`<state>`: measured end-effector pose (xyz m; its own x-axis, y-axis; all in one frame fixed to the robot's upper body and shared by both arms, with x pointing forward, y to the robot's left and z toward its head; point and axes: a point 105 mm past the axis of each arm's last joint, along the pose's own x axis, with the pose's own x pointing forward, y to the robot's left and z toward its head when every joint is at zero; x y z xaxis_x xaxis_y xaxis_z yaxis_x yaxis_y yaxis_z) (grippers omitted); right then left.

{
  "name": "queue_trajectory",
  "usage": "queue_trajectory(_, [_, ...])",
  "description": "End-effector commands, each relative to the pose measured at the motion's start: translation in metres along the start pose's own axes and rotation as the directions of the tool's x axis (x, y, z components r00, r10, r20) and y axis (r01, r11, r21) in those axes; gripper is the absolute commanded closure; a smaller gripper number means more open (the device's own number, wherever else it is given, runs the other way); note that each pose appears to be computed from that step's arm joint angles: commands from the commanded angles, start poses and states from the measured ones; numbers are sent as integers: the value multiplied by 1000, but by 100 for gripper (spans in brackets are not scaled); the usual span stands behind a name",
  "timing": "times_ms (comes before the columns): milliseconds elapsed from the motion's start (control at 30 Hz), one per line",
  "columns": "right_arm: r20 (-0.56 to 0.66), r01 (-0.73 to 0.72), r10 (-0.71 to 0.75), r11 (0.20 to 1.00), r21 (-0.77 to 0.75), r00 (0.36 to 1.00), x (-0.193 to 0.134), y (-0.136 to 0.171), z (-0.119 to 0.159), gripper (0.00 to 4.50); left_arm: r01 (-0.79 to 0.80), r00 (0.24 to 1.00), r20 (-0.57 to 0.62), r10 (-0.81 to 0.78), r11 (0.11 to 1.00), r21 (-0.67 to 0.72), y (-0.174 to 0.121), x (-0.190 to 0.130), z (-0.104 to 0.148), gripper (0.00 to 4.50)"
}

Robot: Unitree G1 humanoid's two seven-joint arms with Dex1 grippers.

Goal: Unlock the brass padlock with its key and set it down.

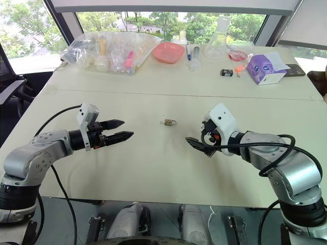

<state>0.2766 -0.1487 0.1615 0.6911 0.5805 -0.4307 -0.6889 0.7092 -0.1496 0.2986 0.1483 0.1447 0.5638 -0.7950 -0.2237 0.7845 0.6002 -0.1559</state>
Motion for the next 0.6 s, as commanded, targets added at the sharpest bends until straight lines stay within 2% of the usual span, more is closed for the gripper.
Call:
queue_trajectory(33, [35, 9, -8, 999, -37, 999, -2, -1, 9, 0, 14, 998, 57, -15, 1000, 18, -4, -1, 14, 60])
queue_trajectory(600, [65, 12, -7, 997, -78, 998, 0, -2, 13, 0, 12, 998, 64, -14, 1000, 21, -2, 0, 18, 60])
